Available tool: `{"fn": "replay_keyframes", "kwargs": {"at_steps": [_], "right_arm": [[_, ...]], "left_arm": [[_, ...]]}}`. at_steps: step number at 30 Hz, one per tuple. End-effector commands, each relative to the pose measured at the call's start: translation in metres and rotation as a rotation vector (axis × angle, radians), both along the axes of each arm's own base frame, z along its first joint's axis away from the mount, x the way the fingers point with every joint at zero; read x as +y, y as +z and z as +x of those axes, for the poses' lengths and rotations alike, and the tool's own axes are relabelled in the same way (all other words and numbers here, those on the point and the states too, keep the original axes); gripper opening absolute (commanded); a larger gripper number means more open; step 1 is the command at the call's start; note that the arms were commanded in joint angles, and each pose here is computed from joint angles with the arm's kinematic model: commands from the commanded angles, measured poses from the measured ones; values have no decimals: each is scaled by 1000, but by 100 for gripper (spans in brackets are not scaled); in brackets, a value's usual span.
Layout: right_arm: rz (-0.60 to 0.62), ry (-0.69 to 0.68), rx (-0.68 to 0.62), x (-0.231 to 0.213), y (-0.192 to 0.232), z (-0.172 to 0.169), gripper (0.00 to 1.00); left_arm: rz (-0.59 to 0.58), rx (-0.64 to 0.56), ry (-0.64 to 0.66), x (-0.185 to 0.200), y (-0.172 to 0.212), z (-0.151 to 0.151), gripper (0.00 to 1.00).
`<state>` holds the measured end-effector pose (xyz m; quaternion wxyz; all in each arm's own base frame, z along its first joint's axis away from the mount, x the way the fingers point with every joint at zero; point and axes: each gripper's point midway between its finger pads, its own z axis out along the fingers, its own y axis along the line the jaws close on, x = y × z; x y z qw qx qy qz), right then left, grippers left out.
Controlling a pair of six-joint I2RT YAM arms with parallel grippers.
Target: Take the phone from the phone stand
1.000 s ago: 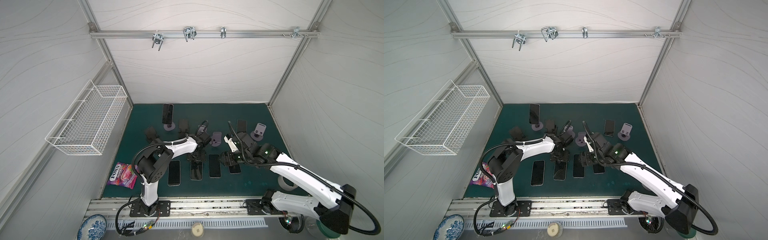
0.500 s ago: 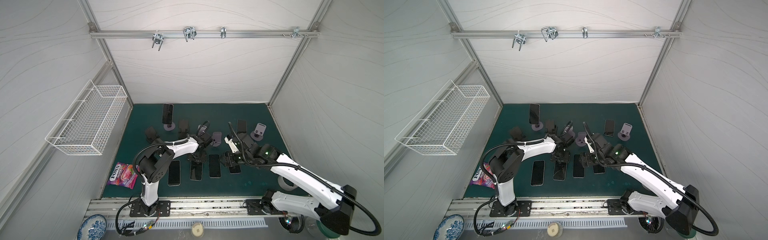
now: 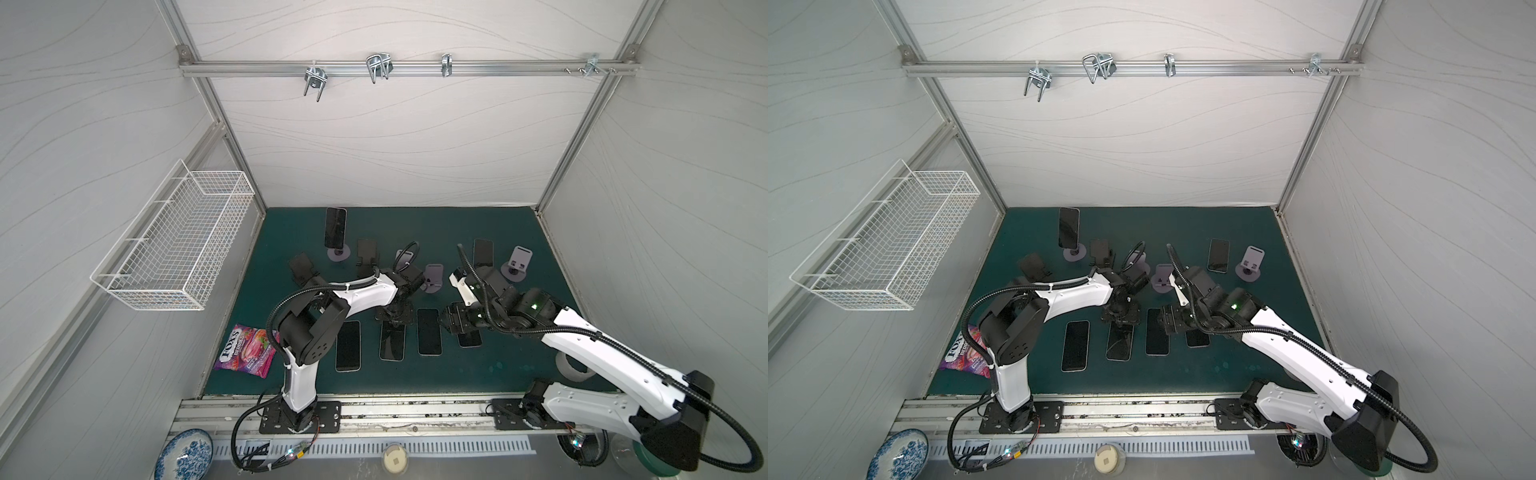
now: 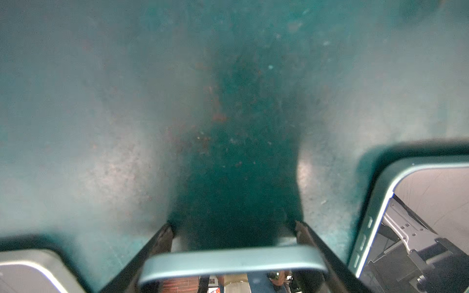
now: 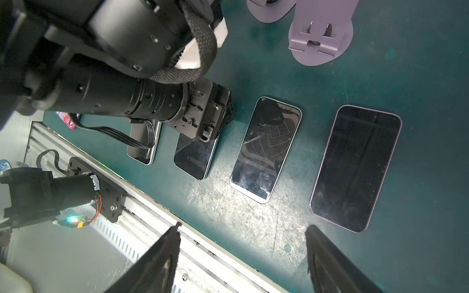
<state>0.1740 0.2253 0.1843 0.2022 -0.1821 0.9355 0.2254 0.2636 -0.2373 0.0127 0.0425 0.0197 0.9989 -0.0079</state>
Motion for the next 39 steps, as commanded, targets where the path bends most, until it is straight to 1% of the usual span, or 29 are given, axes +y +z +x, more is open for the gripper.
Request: {"fn": "replay_keyframes", "kwargs": {"at_steps": [1, 10, 19, 27, 34, 39], "right_arm": [[-16, -5, 5, -8, -3, -3, 79], [-20, -10, 0, -8, -3, -2, 79], [-19, -17, 0, -9, -3, -2, 79], [-18, -16, 1, -9, -3, -2, 79], [-23, -16, 4, -9, -4, -3, 79], [-25, -17, 7, -10, -5, -3, 79]], "left_arm": [[47, 82, 6, 8, -32, -14, 74], [29, 93, 3, 4, -33, -15, 75], [11, 130, -15, 0, -35, -20, 74], [-6, 115, -24, -3, -31, -17, 75], [-9, 81, -39, -3, -26, -12, 79], [-17, 75, -34, -4, -24, -12, 80]]}}
